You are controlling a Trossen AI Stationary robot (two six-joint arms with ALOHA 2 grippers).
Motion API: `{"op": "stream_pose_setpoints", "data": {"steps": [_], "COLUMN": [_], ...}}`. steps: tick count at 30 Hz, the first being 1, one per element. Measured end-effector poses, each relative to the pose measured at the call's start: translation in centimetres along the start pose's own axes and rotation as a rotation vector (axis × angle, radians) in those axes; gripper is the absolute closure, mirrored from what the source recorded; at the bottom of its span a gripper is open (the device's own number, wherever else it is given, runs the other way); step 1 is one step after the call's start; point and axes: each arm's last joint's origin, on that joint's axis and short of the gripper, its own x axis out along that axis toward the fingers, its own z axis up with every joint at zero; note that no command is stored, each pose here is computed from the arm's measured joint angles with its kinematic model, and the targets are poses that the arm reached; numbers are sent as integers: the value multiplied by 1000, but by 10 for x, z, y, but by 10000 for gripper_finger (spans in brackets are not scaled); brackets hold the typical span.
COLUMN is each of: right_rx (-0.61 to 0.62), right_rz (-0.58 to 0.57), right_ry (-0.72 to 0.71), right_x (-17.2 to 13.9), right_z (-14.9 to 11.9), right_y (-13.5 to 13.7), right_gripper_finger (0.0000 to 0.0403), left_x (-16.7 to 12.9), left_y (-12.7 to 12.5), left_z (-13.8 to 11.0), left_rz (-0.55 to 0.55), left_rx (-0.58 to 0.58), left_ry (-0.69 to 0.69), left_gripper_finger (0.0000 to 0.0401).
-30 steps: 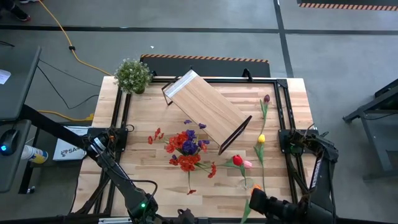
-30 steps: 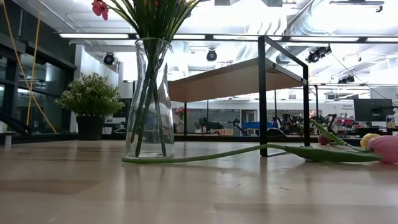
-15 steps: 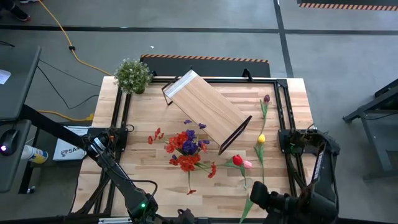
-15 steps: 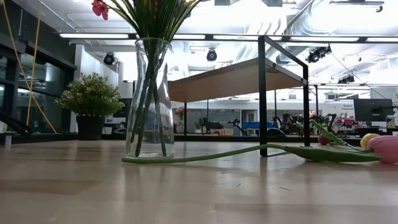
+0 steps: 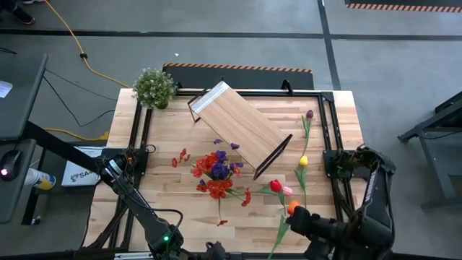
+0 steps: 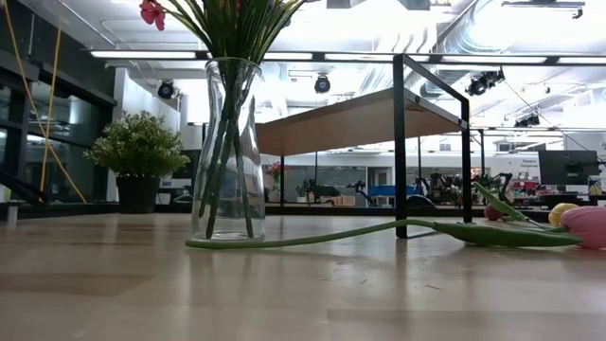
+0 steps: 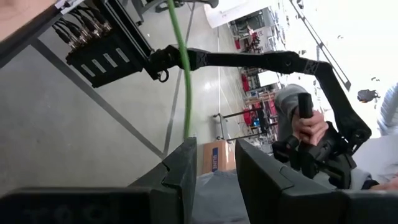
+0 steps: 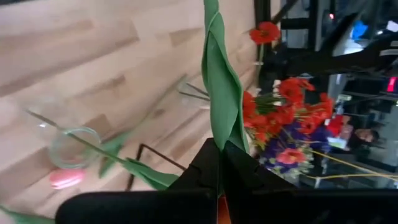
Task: Pick and place flowers into a vace then onto a shelf
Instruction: Put the orange tulip into the right transparent vase
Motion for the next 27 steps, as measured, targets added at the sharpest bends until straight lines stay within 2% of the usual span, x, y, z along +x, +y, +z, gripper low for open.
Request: {"op": "stream_pose_setpoints", "data": {"steps": [6,11,17,27], "right_rx": [-15,-62,-74,-85], "right_rz": [-31,-108,-141,-161], "right_ry": [10,40,54,67], "right_x": [0,0,0,1], "right_z": [0,-1,-1,-2], "right_y": [-1,-3,-4,-6], "right_gripper_finger": [403,403,403,403], "left_x": [2,9,16,18], "left_y": [2,7,12,14], "left_z": [5,22,40,47], "left_rz": [8,21,26,25], "left_rx": [5,-1,-15,-18], "left_ry": [-23,-59,-67,-61], "left_gripper_finger": [256,256,256,256]}}
